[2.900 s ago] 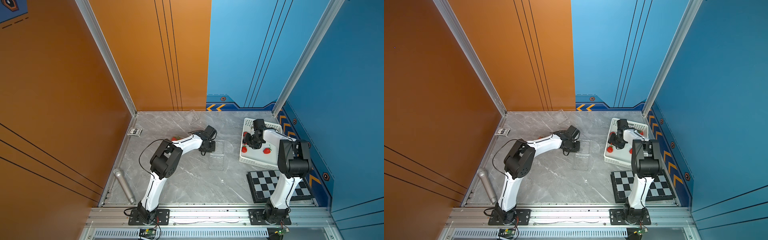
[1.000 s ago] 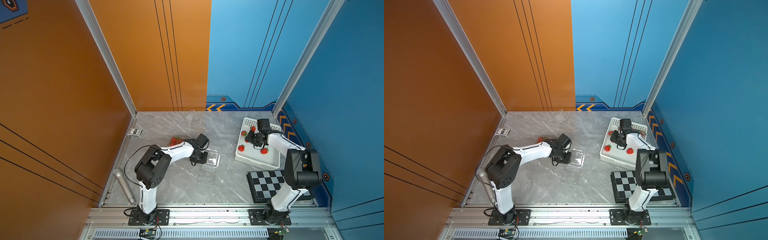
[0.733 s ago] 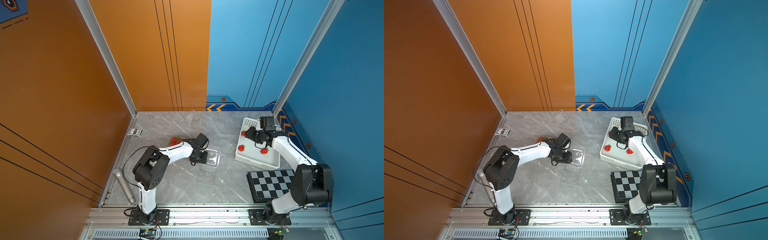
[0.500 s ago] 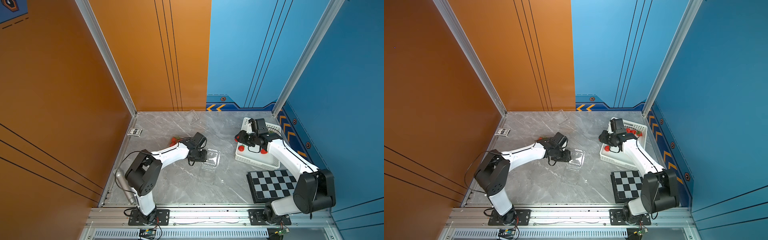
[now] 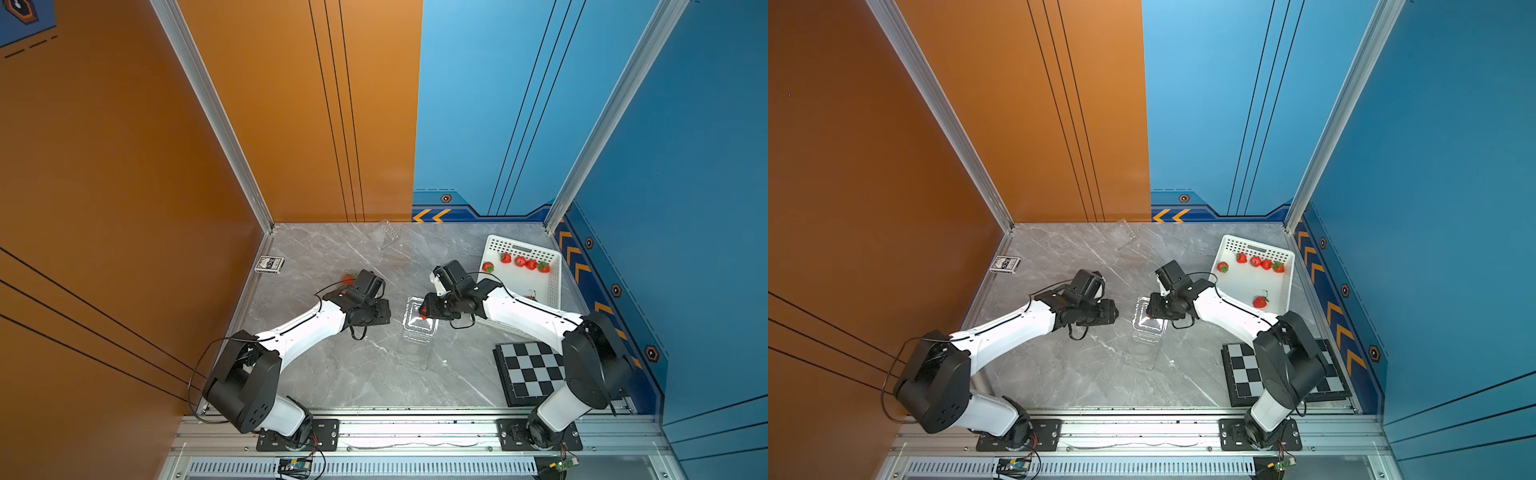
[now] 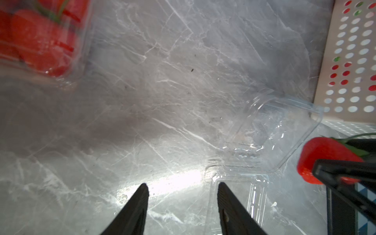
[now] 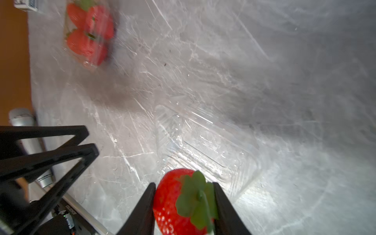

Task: Pack strawberries into containers
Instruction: Place the strawberry in the packing box, then pick up the strawberry from the basket.

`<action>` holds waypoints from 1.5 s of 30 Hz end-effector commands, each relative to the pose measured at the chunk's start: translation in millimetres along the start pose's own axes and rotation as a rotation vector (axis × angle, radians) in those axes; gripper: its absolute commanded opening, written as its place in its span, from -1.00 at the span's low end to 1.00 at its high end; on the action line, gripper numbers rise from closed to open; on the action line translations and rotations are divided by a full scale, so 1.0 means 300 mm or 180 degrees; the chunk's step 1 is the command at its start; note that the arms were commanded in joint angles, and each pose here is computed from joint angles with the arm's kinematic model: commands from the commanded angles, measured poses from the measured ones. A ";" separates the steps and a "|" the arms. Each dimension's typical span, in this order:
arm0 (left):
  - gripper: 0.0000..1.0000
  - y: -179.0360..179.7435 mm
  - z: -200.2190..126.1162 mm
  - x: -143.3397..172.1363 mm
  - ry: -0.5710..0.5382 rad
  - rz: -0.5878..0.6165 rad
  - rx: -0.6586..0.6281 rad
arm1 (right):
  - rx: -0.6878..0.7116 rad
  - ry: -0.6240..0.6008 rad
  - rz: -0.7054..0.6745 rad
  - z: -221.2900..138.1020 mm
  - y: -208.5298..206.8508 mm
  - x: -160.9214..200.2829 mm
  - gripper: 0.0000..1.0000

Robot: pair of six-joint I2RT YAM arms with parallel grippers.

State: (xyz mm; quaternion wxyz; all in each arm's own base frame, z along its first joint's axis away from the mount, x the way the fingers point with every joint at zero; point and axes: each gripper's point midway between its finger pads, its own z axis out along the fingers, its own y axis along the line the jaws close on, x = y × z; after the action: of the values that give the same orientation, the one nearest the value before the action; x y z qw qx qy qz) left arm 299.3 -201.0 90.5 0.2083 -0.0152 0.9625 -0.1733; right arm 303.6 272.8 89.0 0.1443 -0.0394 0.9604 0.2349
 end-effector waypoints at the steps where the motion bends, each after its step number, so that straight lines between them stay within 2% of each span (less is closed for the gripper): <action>1: 0.14 0.027 -0.021 -0.002 -0.0099 -0.0081 -0.0047 | 0.0047 0.0039 0.0050 0.055 -0.002 -0.011 -0.52; 8: 0.14 0.019 -0.020 -0.006 -0.0098 -0.0094 0.0027 | 0.0239 0.0149 0.0067 0.146 -0.046 -0.052 -0.48; 14: 0.14 0.007 -0.020 -0.013 -0.0098 -0.0088 0.0055 | 0.0404 0.0252 0.0021 0.174 -0.058 -0.075 -0.03; 16: 0.14 0.002 -0.022 -0.018 -0.0105 -0.0084 0.0064 | 0.0439 0.0245 -0.0025 0.163 -0.056 -0.086 0.05; 20: 0.14 -0.004 -0.021 -0.025 -0.0105 -0.0084 0.0077 | 0.0559 0.0194 -0.0116 0.105 -0.064 -0.113 0.19; 24: 0.15 -0.013 -0.020 -0.034 -0.0116 -0.0074 0.0084 | 0.0570 0.0081 -0.0158 0.015 -0.068 -0.138 0.19; 28: 0.16 -0.041 -0.025 -0.060 -0.0164 -0.0041 0.0109 | 0.0586 -0.0235 -0.0124 -0.136 -0.097 -0.180 0.19; 32: 0.18 -0.105 -0.013 -0.086 -0.0172 0.0056 0.0162 | 0.0690 -0.0592 0.0093 -0.279 -0.212 -0.234 0.19; 37: 0.22 -0.268 0.008 -0.152 -0.0207 0.0258 0.0335 | 0.0816 -0.0942 0.0676 -0.361 -0.460 -0.322 0.18; 41: 0.24 -0.409 0.059 -0.191 -0.0187 0.0422 0.0502 | 0.0786 -0.1080 0.1177 -0.342 -0.648 -0.410 0.15; 45: 0.22 -0.544 0.122 -0.210 -0.0082 0.0599 0.0660 | 0.0783 -0.1068 0.1436 -0.272 -0.775 -0.489 0.15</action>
State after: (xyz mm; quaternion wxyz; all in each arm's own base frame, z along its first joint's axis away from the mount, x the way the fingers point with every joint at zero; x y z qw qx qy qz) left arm 367.8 -339.5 144.4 0.2543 0.0644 0.9329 -0.2467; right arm 431.5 29.5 103.3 0.2383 0.2210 0.9379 0.1213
